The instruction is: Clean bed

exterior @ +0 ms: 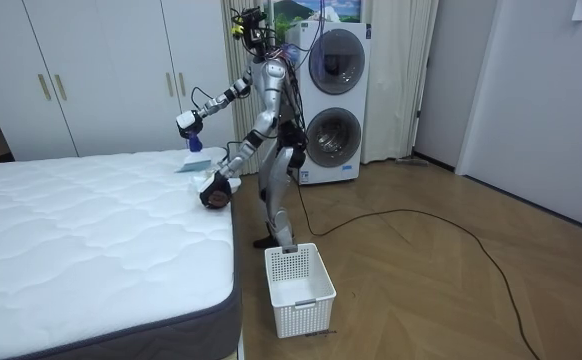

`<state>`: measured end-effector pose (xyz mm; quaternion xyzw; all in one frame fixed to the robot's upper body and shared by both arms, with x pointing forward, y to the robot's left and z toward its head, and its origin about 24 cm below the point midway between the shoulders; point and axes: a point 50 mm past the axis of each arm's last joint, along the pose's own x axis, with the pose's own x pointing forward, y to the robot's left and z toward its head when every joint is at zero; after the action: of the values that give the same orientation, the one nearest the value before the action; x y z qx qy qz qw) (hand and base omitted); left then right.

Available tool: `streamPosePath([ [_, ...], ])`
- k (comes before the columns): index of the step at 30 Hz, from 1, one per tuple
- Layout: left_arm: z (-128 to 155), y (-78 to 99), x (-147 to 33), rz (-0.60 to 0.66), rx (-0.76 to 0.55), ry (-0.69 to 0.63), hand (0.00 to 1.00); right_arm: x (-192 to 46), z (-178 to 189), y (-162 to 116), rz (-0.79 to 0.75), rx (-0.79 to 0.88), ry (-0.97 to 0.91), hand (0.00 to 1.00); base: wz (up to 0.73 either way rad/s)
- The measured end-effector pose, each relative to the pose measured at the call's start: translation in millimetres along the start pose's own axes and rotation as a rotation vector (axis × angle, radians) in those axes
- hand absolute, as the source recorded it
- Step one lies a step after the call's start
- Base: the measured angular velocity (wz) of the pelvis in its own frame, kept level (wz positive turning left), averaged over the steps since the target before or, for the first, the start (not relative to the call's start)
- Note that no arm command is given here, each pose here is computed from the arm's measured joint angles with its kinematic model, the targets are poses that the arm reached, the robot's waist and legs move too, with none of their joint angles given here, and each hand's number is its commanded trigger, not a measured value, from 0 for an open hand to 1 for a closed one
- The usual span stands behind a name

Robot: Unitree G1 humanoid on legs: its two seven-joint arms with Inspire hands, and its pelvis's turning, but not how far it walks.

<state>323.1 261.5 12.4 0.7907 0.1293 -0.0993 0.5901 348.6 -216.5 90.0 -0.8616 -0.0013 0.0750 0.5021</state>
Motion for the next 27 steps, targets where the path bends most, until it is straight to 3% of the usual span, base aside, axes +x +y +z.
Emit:
streamPosePath([
  [20, 1.6, -10.6, -1.9, -0.008, 0.002, 0.007, 1.00, -9.2, 53.0, -11.2, 0.071, 0.001, -0.194, 1.00, 0.01],
  [27, 2.9, -15.4, -3.9, 0.006, 0.011, 0.002, 1.00, -10.0, 65.5, -12.2, 0.109, 0.092, -0.243, 1.00, 0.00],
])
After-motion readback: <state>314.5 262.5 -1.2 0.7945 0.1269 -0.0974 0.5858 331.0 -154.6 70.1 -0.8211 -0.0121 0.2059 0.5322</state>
